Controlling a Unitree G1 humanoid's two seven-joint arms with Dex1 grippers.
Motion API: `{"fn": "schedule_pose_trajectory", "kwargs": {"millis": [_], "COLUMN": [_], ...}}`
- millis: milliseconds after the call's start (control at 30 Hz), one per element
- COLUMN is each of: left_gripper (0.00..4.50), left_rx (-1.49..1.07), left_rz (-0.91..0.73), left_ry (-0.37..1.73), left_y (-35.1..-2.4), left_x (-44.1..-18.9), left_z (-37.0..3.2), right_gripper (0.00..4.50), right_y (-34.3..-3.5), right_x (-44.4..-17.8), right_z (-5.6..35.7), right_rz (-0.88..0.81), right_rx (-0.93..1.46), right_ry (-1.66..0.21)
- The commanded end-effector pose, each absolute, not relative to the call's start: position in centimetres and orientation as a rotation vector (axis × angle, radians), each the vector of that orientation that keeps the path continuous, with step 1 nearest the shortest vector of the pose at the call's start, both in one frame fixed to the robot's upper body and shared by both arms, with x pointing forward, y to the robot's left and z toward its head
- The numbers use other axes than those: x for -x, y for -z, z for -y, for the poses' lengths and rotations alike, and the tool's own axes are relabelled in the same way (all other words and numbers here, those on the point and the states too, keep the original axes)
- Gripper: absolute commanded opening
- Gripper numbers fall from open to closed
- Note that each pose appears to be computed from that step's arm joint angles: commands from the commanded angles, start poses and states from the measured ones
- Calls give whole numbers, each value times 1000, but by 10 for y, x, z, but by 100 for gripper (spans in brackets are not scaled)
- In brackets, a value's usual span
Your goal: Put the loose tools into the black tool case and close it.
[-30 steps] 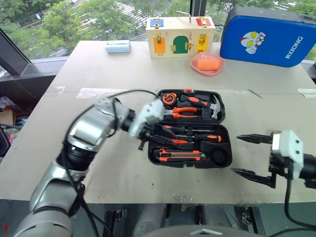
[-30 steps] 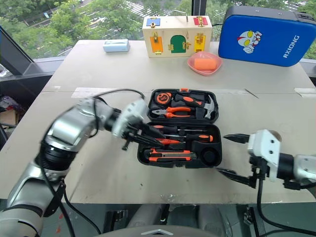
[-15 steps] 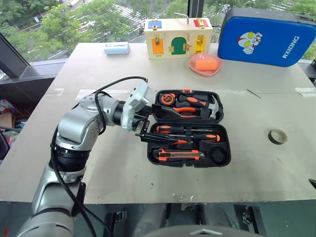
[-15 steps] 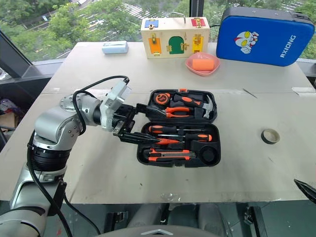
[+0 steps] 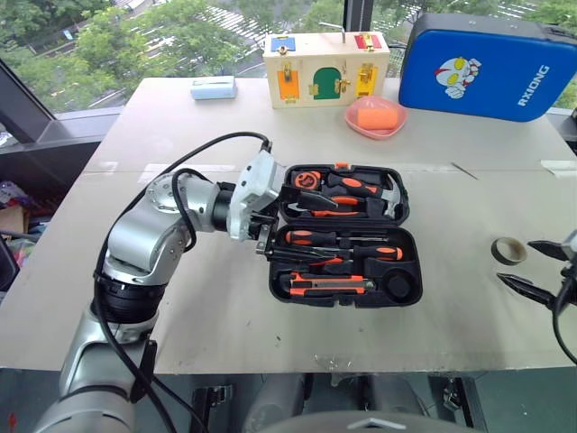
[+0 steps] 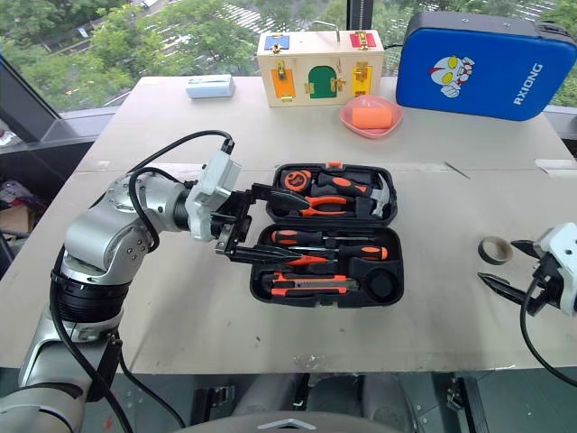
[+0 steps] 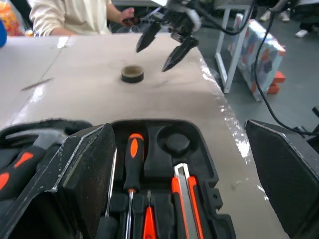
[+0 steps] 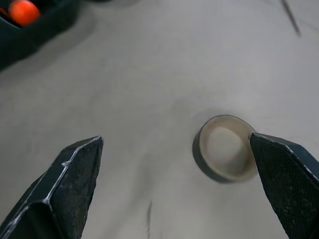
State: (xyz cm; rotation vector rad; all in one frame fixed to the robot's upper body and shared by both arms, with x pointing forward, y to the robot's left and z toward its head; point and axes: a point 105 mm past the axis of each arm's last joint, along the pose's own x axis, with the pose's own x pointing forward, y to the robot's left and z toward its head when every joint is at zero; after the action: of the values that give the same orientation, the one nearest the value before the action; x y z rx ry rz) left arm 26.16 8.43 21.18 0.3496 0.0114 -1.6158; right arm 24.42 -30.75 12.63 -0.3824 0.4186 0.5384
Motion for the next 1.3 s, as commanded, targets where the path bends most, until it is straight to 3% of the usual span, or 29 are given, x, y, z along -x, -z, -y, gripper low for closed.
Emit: {"fn": "schedule_pose_trajectory", "kwargs": {"millis": [33,233,533,600,733,800,900,1067,1167,1300], "left_gripper": [450,450,450,450,450,450,450,450,450,450], "left_rx": [-412,-429,-440,-436,-438,-438,-446,-474,-478,-494], "left_rz": [29,15,14,14,16,13,-21,-80,-94,-124], "left_ry": [1604,1595,1600,1610,1623,1628,1650,1689,1694,1697], "left_y": [-218,-217,-219,-219,-219,-219,-214,-199,-195,-190], "left_x": [-256,-254,-252,-251,-252,-252,-247,-238,-235,-233], "left_z": [-84,-85,-83,-81,-78,-78,-81,-87,-87,-90], "right_gripper": [328,37,37,17,17,17,17,17,17,17], "right_y": [-122,-106,-97,-96,-110,-125,-152,-169,-163,-150], "right_x": [-258,-268,-280,-281,-284,-283,-269,-223,-216,-225], "right_z": [311,314,313,312,307,292,246,166,143,123], "right_rz": [-436,-487,-493,-490,-449,-406,-344,-315,-308,-290], "right_rx": [419,421,423,432,442,438,435,490,547,624], "right_ry": [-516,-491,-477,-483,-511,-592,-854,-1361,-1484,-1527]}}
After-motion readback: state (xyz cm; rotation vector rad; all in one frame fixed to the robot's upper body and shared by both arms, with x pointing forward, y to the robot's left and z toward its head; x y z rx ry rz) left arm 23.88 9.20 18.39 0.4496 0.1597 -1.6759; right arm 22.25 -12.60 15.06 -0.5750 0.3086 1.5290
